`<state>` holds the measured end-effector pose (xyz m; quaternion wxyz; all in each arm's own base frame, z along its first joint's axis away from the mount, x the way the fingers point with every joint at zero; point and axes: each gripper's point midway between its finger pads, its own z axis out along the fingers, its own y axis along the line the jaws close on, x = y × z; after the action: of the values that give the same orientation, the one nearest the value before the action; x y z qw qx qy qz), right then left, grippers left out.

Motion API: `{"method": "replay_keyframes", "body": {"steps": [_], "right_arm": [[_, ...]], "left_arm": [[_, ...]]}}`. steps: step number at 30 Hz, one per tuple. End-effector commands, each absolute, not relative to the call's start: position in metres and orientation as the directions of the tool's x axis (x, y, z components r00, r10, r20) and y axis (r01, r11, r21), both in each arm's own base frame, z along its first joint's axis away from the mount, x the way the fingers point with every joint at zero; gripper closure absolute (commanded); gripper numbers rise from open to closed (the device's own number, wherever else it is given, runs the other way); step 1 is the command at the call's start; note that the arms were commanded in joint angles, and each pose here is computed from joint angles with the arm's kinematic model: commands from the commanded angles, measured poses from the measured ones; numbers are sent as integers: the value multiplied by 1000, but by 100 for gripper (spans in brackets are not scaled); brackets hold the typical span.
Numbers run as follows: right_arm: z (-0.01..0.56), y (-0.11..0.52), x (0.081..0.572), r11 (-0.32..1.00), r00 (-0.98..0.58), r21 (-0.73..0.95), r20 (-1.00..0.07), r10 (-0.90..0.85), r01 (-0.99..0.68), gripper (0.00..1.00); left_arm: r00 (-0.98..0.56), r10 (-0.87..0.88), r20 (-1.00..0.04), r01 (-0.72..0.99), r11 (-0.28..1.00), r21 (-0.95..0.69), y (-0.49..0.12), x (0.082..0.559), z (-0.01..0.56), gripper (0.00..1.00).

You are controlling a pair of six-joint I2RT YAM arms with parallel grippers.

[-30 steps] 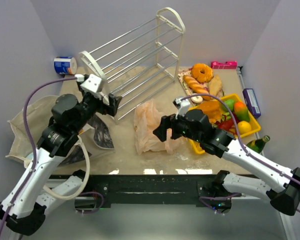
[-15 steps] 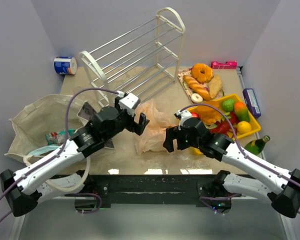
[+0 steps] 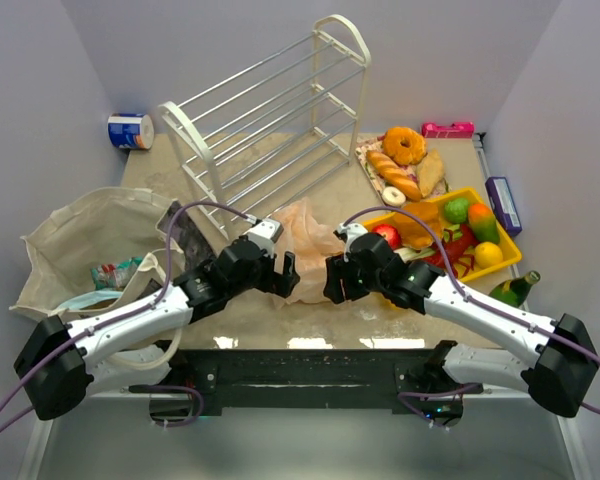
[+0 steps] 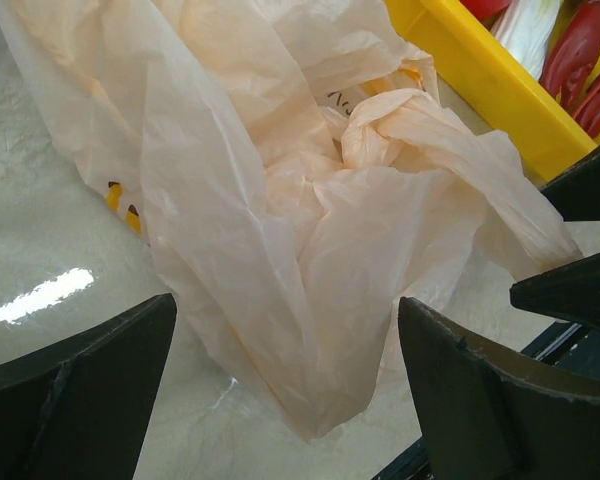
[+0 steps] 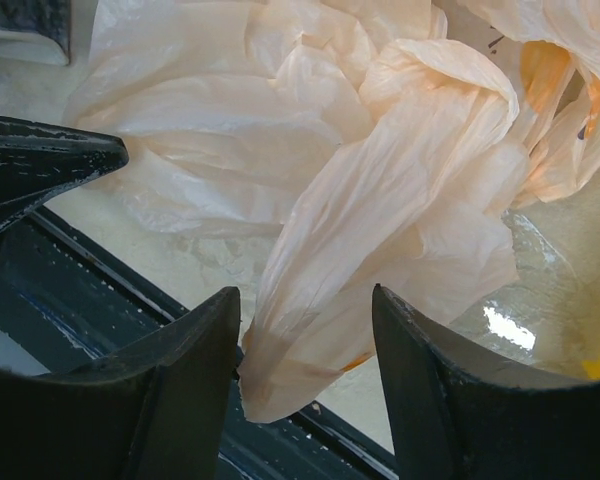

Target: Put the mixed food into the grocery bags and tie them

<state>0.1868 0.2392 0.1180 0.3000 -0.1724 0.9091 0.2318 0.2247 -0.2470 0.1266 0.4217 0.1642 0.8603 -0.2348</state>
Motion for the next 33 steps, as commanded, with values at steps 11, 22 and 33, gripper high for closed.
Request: {"method": "replay_keyframes", "body": {"steps": [11,22,33], "right_arm": [[120,239,186,823,-744,325,-647,-165,-465,64],[236,154,234,972,-523,13,-845,-115,-235,100],[323,79,244,999,-345,-51,-938,-41,19,100]], "left_arm": [[-651,-40,-758,503,725,-470,-277,206,115,27],[-557,28,-830,403,883,-241,-228,238,132,100],[-515,-64,-855,201,961,-192,-155,271,150,100]]}}
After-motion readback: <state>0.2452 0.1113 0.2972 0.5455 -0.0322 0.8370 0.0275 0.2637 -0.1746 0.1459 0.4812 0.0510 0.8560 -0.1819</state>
